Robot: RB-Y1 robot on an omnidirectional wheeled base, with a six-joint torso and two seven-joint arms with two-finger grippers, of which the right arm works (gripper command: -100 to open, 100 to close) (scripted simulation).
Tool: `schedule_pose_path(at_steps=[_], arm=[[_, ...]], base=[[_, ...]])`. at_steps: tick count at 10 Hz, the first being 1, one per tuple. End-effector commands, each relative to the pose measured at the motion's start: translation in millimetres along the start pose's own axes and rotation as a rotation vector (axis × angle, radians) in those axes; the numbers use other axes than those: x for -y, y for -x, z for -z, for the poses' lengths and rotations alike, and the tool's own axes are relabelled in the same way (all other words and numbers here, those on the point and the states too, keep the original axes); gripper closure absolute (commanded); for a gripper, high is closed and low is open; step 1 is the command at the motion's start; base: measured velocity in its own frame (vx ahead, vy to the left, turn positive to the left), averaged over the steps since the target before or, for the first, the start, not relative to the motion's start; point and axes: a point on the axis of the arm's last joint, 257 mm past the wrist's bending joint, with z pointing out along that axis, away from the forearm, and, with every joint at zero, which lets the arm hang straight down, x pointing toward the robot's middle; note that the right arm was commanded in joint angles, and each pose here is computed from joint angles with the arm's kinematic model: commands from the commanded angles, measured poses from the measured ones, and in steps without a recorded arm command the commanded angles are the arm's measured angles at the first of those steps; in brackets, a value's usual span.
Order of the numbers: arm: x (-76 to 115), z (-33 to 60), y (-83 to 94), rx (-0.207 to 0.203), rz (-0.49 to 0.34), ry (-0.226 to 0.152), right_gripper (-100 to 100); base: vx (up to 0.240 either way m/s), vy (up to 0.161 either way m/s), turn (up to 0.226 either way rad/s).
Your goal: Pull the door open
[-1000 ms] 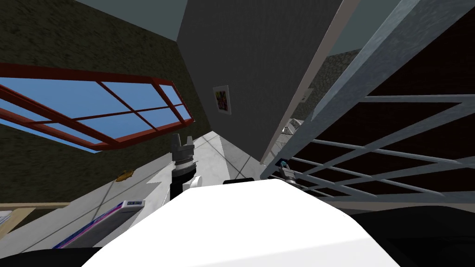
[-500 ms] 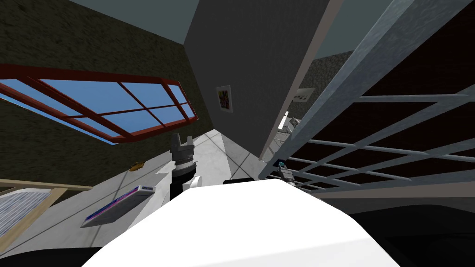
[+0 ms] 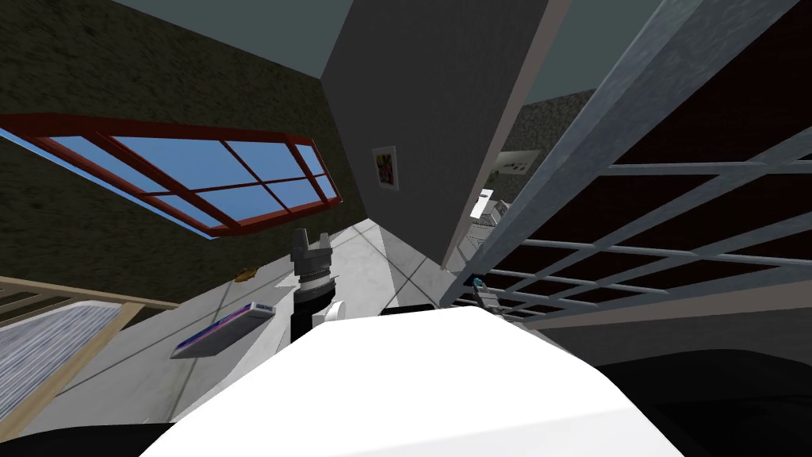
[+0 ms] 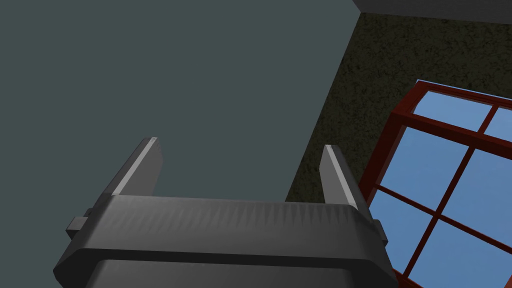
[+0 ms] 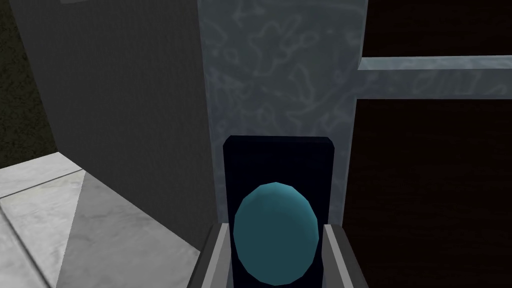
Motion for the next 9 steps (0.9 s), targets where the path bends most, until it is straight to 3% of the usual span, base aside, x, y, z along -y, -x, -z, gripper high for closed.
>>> schedule_pose_path(at_steps=[1, 4, 6, 9], arm=[[7.7, 7.0, 0.1, 0.0, 0.001, -0.034, 100], [22.9, 16.9, -0.8, -0.002, -0.001, -0.096, 100], [24.9, 18.1, 0.7, 0.003, -0.002, -0.1, 100], [26.4, 25.5, 0.9, 0.002, -0.003, -0.129, 100]], base=[[-0.212, -0.039, 0.054], [-0.186, -0.046, 0.032], [-0.123, -0.037, 0.029], [-0.201, -0.041, 0.137]])
